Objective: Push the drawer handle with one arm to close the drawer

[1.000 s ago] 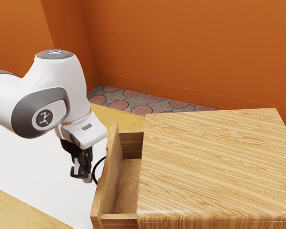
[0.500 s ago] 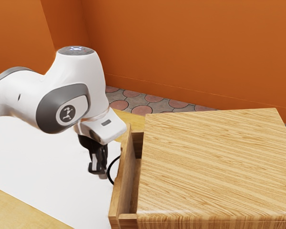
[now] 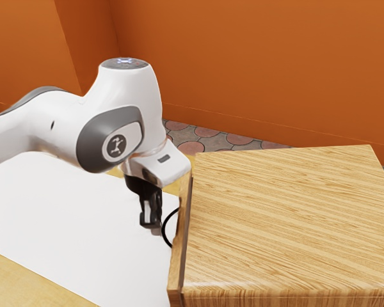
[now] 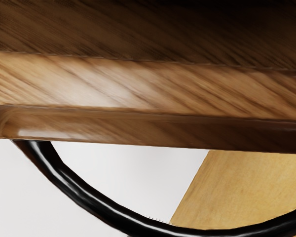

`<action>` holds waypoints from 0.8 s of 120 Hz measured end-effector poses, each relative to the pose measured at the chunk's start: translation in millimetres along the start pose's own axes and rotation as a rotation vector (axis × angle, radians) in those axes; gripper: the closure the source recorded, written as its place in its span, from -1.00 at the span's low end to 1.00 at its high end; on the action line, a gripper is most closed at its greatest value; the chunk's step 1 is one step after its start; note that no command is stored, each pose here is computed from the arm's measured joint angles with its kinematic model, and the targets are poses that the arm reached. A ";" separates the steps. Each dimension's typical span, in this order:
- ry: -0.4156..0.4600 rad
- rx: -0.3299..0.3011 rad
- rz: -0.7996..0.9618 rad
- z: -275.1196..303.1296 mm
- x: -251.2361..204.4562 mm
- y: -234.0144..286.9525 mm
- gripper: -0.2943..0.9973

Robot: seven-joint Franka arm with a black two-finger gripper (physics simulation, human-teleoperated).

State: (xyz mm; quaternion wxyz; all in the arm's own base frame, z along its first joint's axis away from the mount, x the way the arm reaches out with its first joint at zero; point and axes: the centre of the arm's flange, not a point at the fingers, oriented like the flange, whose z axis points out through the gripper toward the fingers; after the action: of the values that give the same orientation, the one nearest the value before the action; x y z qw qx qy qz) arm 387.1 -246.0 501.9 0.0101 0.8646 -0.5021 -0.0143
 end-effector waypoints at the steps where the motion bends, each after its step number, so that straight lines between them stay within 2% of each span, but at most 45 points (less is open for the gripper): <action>1: 0.000 -0.001 -0.001 0.5 0.5 -0.5 0.67; 44: 0.013 0.002 -0.010 3.8 29.9 -12.7 0.67; 69: 0.024 -0.002 -0.019 -2.3 28.4 -15.2 0.67; 78: 0.052 -0.005 -0.043 -22.4 8.1 -19.8 0.67; 85: 0.081 0.018 -0.075 -60.9 -27.3 -30.3 0.67; 96: 0.140 0.129 -0.120 -177.7 -109.8 -58.4 0.67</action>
State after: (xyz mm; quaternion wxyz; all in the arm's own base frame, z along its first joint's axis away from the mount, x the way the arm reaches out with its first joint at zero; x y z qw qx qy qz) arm 389.5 -121.2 679.3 -0.0113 0.8909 -0.4473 0.0779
